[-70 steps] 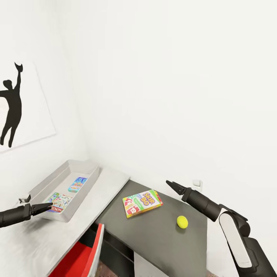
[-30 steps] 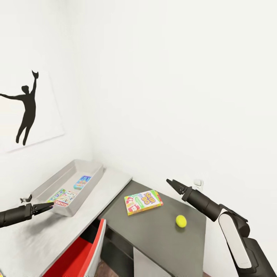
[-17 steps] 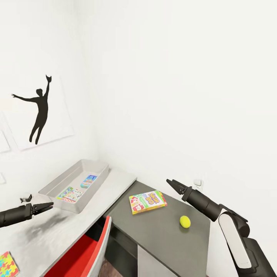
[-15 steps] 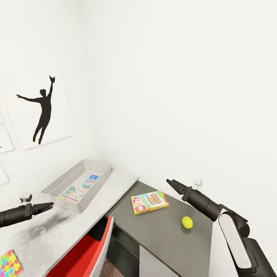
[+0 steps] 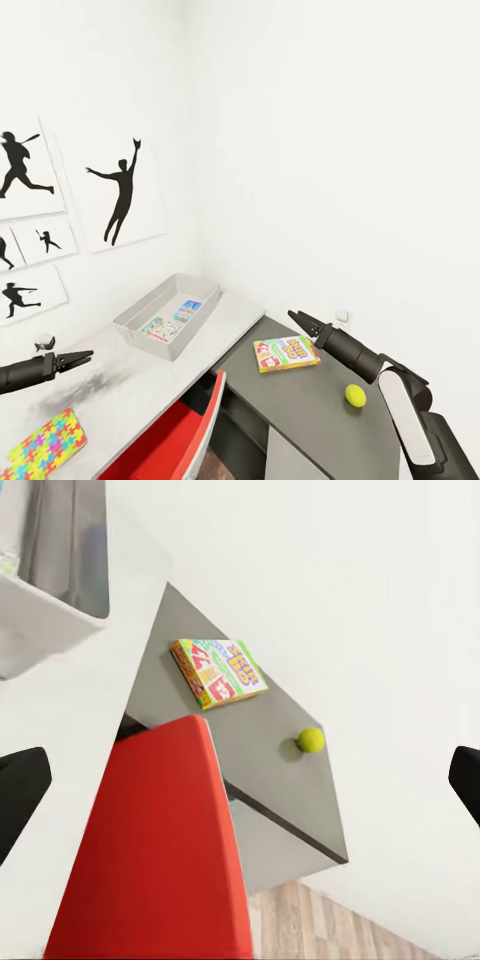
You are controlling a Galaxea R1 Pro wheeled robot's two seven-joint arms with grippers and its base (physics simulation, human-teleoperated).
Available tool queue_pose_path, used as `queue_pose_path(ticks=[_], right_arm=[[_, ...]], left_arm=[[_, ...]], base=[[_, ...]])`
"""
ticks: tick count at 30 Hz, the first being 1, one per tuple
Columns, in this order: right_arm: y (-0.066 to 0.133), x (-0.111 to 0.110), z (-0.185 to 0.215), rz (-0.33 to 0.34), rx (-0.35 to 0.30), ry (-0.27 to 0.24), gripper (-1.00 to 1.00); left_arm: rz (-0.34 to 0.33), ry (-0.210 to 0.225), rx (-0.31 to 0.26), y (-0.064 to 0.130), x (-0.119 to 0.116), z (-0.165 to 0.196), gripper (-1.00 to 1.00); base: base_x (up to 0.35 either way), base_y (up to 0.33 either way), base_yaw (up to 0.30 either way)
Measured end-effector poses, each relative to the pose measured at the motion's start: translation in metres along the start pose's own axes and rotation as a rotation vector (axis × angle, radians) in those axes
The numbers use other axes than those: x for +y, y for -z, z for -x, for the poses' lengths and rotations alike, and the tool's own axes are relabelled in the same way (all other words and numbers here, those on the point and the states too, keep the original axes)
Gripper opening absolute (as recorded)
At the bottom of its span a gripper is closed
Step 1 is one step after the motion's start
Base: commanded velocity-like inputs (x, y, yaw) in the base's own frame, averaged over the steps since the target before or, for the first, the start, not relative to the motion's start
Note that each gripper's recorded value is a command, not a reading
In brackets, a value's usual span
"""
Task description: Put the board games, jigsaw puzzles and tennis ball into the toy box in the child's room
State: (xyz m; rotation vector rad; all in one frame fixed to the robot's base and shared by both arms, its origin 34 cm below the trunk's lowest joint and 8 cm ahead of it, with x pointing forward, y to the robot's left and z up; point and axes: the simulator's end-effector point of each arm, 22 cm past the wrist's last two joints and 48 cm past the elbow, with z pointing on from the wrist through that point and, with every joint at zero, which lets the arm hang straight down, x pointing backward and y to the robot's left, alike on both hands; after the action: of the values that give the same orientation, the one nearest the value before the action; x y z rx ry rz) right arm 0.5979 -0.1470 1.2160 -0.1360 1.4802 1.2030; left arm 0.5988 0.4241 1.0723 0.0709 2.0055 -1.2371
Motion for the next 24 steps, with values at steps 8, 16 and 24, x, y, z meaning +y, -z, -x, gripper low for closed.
queue_pose_path(ticks=[8,16,24], right_arm=[[-0.0003,0.0029,0.0012,0.003,-0.001,0.002,1.00],[-0.0017,0.0045,0.0001,0.001,0.003,0.000,1.00],[-0.0062,0.0096,-0.0072,0.012,0.023,0.000,1.00]], left_arm=[[-0.003,-0.005,-0.002,0.0004,-0.0027,0.0014,1.00],[-0.004,-0.008,-0.003,0.0007,-0.0041,0.0020,1.00],[-0.005,-0.008,-0.004,0.0009,-0.0045,0.0022,1.00]], base=[[-0.233,0.113,0.253],[-0.280,0.119,0.274],[-0.182,0.117,0.284]])
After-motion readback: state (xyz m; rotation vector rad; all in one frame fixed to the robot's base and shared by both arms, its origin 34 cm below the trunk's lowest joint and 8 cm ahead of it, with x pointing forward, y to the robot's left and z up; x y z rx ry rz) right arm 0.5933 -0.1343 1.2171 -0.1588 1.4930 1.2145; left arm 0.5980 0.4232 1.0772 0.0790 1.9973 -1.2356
